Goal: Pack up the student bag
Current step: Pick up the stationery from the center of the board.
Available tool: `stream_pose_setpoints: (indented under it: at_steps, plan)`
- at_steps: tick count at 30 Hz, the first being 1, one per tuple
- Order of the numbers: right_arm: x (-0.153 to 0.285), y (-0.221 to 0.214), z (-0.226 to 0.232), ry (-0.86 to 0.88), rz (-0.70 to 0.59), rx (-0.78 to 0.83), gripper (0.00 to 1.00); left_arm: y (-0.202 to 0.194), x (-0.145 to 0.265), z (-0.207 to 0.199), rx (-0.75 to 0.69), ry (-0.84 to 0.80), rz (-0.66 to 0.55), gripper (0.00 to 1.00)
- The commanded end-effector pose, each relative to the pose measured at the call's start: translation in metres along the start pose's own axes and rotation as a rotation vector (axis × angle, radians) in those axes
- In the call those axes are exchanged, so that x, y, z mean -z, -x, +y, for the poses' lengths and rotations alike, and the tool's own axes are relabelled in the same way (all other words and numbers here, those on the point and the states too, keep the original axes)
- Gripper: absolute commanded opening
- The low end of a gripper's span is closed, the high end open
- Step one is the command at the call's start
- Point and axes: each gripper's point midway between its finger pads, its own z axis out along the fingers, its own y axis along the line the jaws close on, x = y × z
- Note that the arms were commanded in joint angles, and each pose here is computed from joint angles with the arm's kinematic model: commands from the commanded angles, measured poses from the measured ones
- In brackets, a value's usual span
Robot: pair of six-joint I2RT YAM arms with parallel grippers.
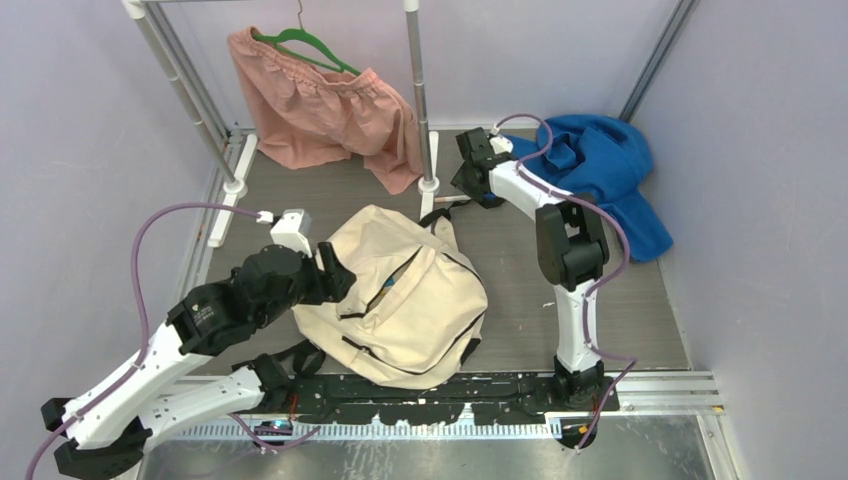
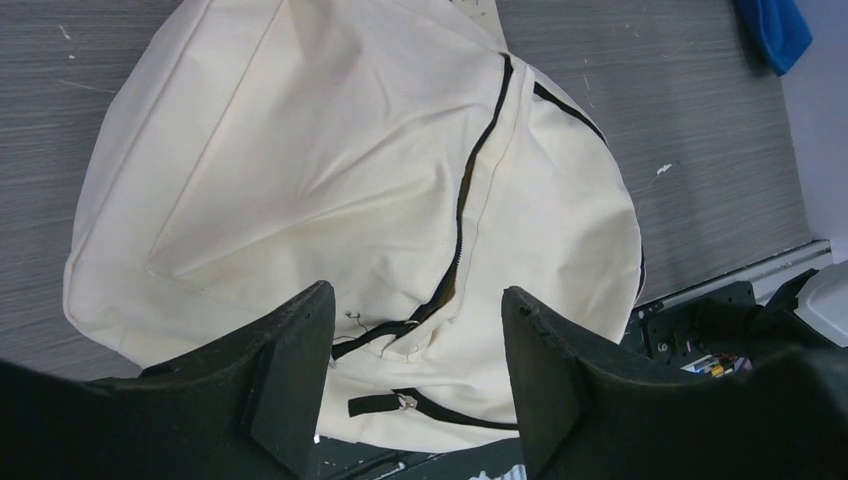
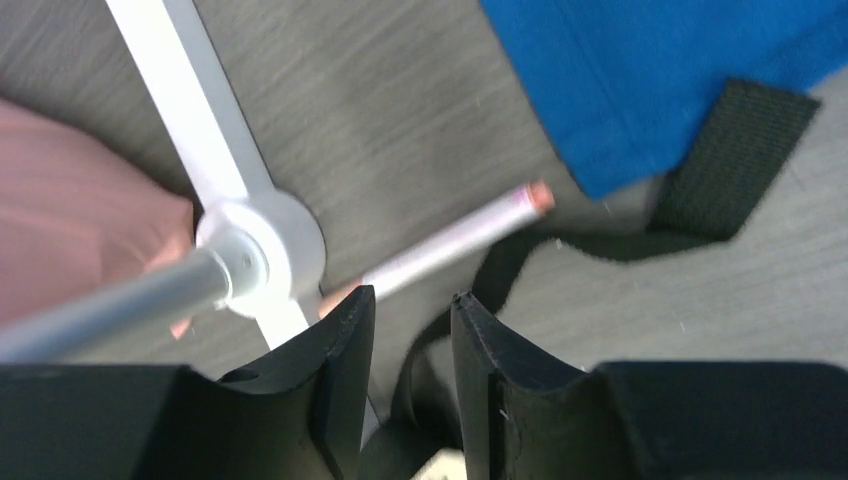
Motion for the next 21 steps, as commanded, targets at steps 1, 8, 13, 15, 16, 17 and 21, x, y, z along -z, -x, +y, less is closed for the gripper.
stream_pose_setpoints:
  at_steps: [1, 8, 13, 15, 16, 17, 21]
  plan:
    - [-0.017, 0.013, 0.020, 0.024, 0.008, -0.024, 0.38, 0.006, 0.005, -0.006, 0.019, -0.033, -0.017, 0.63]
    - [-0.020, -0.003, -0.001, 0.027, -0.007, -0.050, 0.42, 0.005, 0.010, -0.003, 0.005, -0.047, -0.025, 0.64]
    - [-0.024, -0.011, -0.015, -0.032, 0.014, -0.021, 0.46, 0.008, 0.012, -0.004, -0.016, -0.055, -0.035, 0.64]
    - [-0.025, -0.009, -0.020, -0.060, 0.005, -0.014, 0.51, 0.008, 0.012, -0.004, -0.021, -0.054, -0.032, 0.64]
    - [-0.025, -0.008, -0.019, -0.070, -0.005, 0.002, 0.54, 0.008, 0.012, -0.003, -0.024, -0.050, -0.031, 0.64]
    - [-0.026, -0.006, -0.020, -0.089, -0.010, 0.022, 0.56, 0.008, 0.013, -0.002, -0.024, -0.047, -0.029, 0.64]
    - [-0.041, -0.006, -0.028, -0.240, -0.005, 0.171, 0.56, 0.009, 0.021, 0.003, -0.013, -0.047, -0.045, 0.64]
